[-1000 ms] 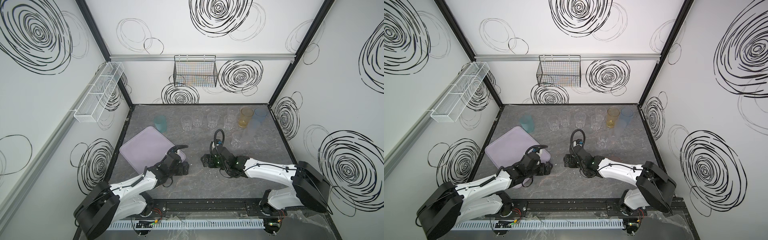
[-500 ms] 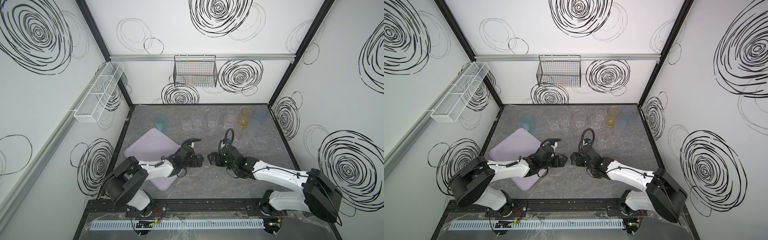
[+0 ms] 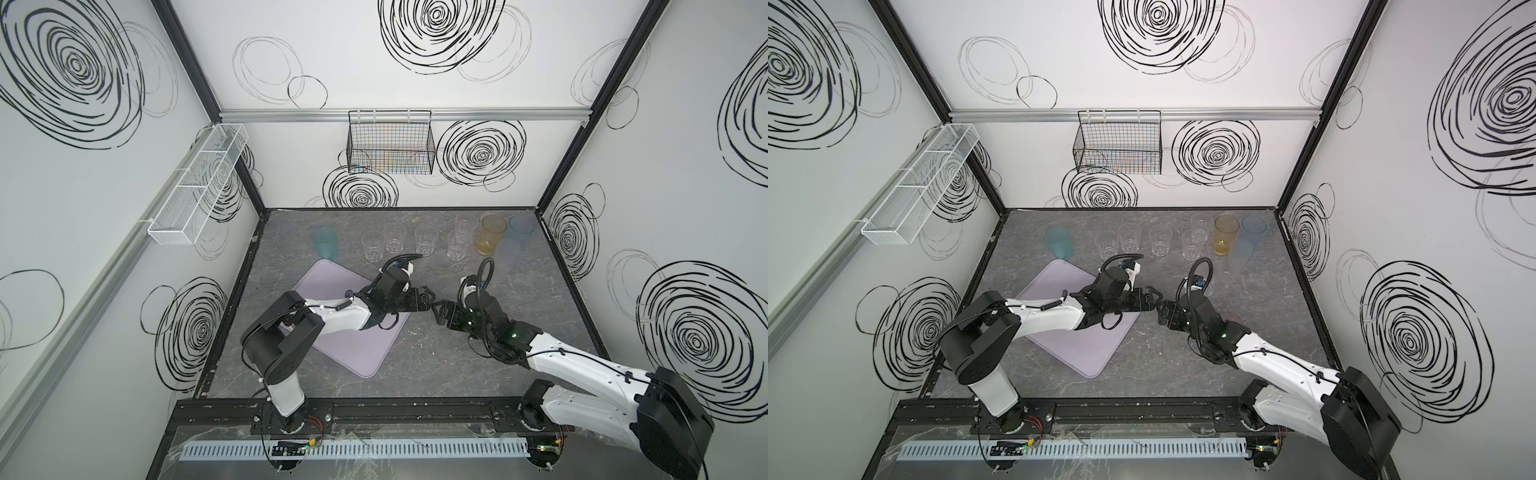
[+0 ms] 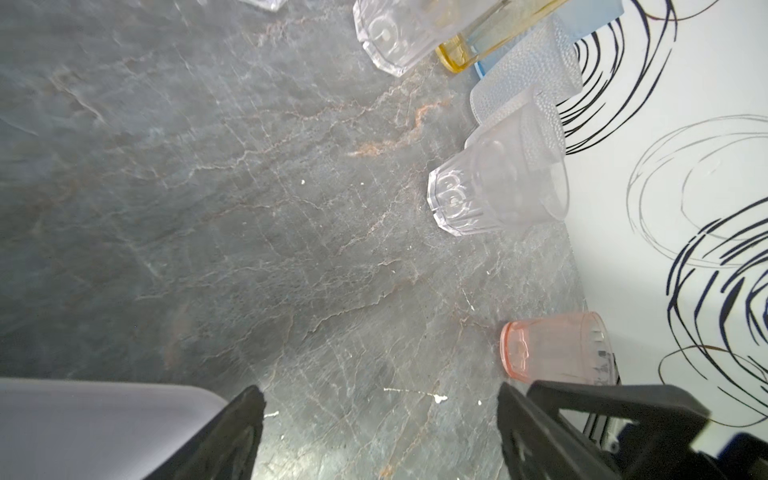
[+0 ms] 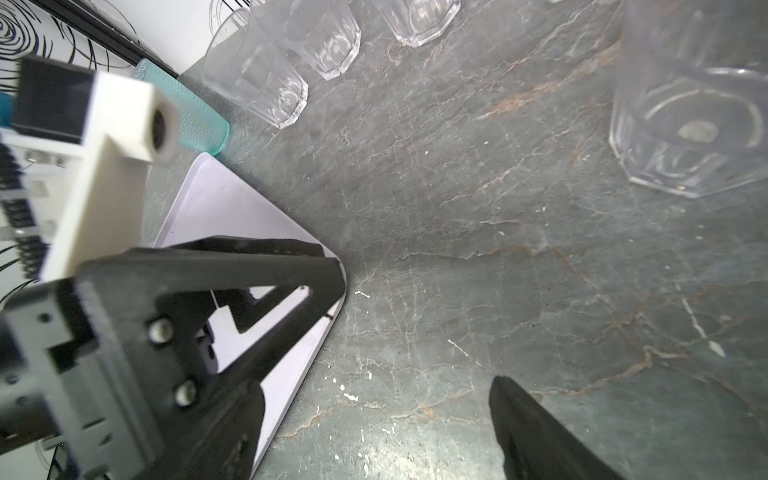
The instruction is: Place the glasses into the tray
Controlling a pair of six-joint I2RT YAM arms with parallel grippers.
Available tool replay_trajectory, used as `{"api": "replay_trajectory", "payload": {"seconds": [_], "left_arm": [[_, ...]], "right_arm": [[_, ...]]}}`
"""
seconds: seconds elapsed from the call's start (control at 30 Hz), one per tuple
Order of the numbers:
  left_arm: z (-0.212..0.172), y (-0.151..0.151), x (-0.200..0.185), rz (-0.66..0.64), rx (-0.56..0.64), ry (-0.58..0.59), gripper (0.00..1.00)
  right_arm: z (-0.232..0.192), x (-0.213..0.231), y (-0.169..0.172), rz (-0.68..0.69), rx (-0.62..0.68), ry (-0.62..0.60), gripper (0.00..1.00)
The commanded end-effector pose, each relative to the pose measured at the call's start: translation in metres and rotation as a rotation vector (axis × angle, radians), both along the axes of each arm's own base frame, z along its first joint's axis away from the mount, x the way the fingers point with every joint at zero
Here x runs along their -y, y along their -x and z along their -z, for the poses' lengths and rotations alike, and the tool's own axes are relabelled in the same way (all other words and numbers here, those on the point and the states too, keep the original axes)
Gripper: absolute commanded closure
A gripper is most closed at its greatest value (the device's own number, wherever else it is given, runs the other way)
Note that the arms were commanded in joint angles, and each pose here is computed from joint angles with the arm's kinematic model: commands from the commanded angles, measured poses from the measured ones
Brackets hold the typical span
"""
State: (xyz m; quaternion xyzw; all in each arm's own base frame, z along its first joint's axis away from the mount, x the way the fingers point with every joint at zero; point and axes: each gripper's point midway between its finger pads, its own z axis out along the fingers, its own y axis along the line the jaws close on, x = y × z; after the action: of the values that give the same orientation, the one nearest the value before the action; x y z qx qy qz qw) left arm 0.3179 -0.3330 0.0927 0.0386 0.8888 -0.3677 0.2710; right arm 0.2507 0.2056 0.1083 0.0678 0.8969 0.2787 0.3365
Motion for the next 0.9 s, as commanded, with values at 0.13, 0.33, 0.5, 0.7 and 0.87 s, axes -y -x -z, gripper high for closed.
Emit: {"api": "replay_trajectory", "payload": {"seconds": [0.13, 0.33, 0.5, 0.7, 0.87], "left_arm": [[-0.043, -0.001, -0.099, -0.17, 0.141, -0.069, 0.08], [-0.048, 0.014, -0.172, -0.352, 0.168, -0.034, 0.08], [-0.057, 0.022, -0.202, -0.426, 0.207, -0.016, 0.06], [-0.047, 0.027, -0.217, -0.451, 0.196, -0.024, 0.06], [-0.041, 0.029, -0.218, -0.453, 0.187, -0.016, 0.05]], "right_arm": [[0.018, -0.034, -0.002, -0.031, -0.068, 0.098, 0.11], [0.044, -0.079, -0.007, -0.084, -0.153, 0.205, 0.08], [0.067, -0.101, -0.012, -0.12, -0.175, 0.298, 0.08], [0.092, -0.098, -0.018, -0.14, -0.182, 0.429, 0.26], [0.102, -0.079, -0.022, -0.141, -0.178, 0.515, 0.53]]}}
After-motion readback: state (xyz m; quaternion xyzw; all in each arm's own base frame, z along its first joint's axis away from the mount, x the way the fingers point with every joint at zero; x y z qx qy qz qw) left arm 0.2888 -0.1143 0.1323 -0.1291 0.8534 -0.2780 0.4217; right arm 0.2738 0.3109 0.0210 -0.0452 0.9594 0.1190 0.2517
